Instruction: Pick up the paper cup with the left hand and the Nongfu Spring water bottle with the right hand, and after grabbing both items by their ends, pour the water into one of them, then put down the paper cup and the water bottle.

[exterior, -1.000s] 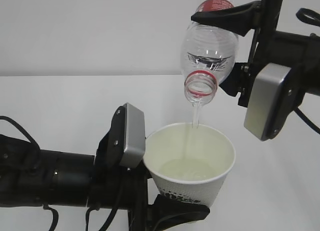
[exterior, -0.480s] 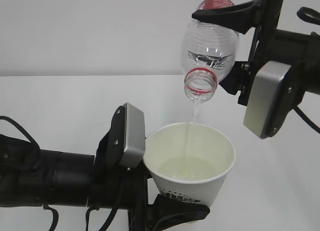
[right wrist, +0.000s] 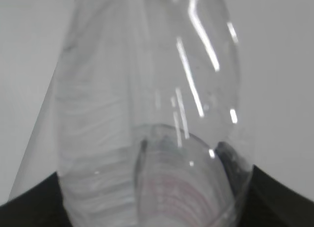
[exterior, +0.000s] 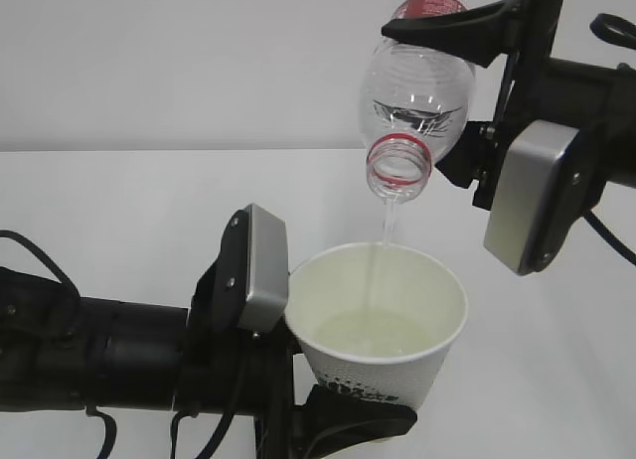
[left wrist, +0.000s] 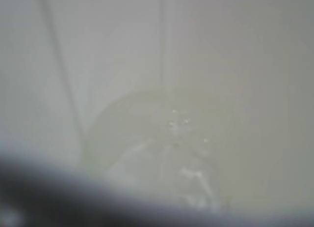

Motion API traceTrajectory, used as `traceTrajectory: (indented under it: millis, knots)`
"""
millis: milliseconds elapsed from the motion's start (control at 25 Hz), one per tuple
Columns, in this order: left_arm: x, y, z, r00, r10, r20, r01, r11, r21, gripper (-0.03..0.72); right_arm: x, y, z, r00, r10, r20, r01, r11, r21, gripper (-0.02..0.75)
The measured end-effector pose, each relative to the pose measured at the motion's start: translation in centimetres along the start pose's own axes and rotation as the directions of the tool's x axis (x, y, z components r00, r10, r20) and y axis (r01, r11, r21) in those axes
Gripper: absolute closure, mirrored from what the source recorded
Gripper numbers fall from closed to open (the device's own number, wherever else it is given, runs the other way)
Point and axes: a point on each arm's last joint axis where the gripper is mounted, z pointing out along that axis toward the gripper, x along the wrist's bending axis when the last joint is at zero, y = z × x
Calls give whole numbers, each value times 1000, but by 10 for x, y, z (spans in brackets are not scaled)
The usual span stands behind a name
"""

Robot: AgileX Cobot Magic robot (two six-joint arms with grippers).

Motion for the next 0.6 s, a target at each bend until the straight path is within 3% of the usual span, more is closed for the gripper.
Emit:
traceTrajectory:
  millis: [600]
  knots:
    - [0, 0, 0, 1000, -2, -3, 2, 1000, -1, 211, 0, 0, 0, 1000, 0, 0, 0, 1000, 0, 220]
